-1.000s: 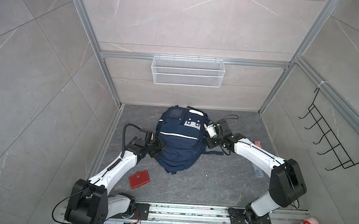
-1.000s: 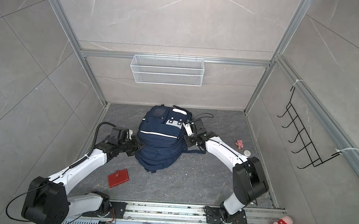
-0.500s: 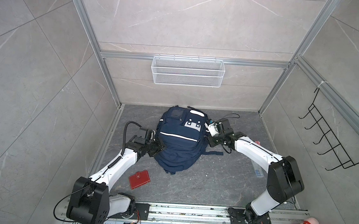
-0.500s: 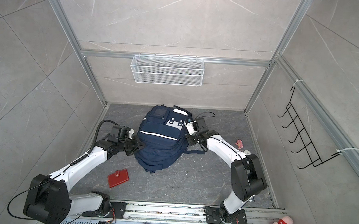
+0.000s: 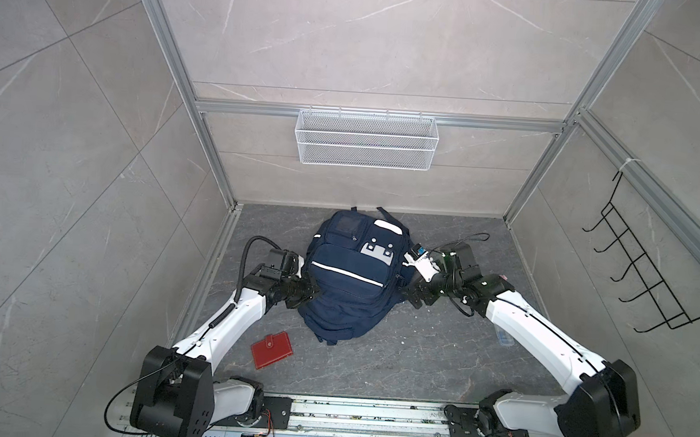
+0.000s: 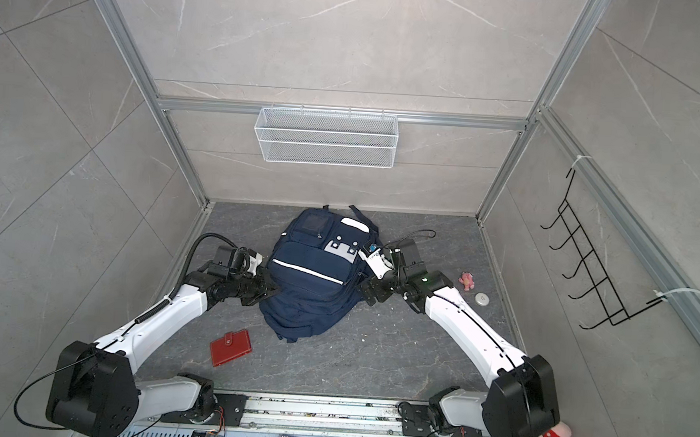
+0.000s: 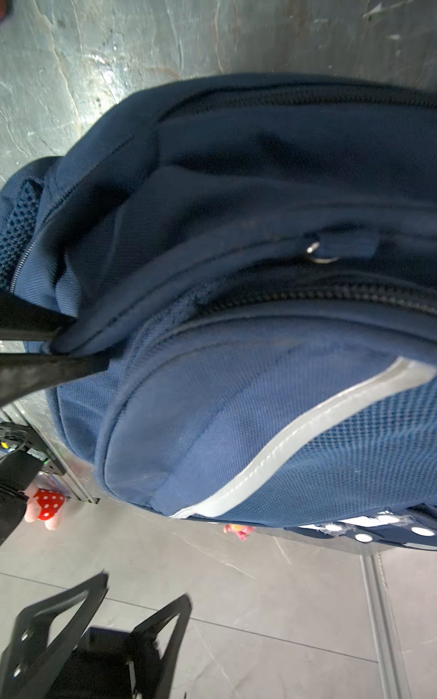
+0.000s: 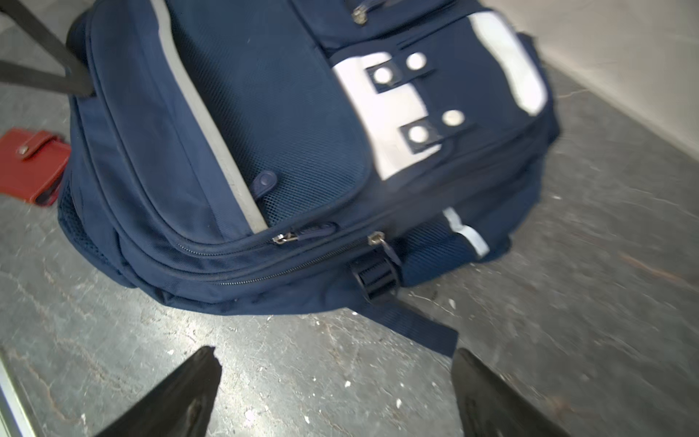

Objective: Pack the student bag

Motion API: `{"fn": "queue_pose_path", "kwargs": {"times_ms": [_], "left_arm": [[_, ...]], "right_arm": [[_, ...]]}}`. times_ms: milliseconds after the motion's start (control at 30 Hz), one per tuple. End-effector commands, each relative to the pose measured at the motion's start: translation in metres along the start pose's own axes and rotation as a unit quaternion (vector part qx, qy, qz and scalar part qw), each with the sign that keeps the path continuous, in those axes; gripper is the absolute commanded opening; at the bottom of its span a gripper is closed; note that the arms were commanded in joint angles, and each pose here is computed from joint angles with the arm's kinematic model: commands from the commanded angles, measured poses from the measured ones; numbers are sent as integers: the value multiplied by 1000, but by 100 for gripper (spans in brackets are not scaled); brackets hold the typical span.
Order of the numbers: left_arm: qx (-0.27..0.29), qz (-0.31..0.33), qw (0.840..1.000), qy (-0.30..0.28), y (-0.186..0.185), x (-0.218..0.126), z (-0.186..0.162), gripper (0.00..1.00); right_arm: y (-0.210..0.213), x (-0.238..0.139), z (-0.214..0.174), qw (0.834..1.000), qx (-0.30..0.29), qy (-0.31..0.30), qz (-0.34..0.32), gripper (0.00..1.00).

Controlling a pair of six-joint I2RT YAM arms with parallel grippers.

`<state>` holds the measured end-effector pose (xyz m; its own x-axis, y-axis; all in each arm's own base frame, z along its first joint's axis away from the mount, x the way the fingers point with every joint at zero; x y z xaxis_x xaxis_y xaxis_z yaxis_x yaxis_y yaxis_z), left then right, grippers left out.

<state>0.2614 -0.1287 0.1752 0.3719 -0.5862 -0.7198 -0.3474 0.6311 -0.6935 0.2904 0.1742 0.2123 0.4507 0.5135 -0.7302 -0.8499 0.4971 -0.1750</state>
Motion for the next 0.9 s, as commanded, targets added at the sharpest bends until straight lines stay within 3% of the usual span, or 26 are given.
{"fn": "queue_pose_path", "kwargs": {"times_ms": [0,133,867], "left_arm": [[37,-44,998,38,-10,-5,-12,0],[27,-50,997,42,-5,0,-14,0],[54,-83,991,92,-1,11,-24,0]], "right_arm": [[-1,30,9,998,-30,-6,53,95],[-11,52,14,997,-20,17,68,91],[18,93,10,990,-45,56,121,85]]}}
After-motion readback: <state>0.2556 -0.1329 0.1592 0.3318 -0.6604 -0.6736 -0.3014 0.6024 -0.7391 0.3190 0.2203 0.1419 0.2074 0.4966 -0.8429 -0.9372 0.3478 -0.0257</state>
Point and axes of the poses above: each gripper's point midway between its finger pads, its own x axis out along the fingers, its own y axis along the line the jaws close on, z = x × y, the point moved 6 cm from there along -x, back along the fingers, and after that the axes turned 15 degrees about -x, right-handed, at the moved point
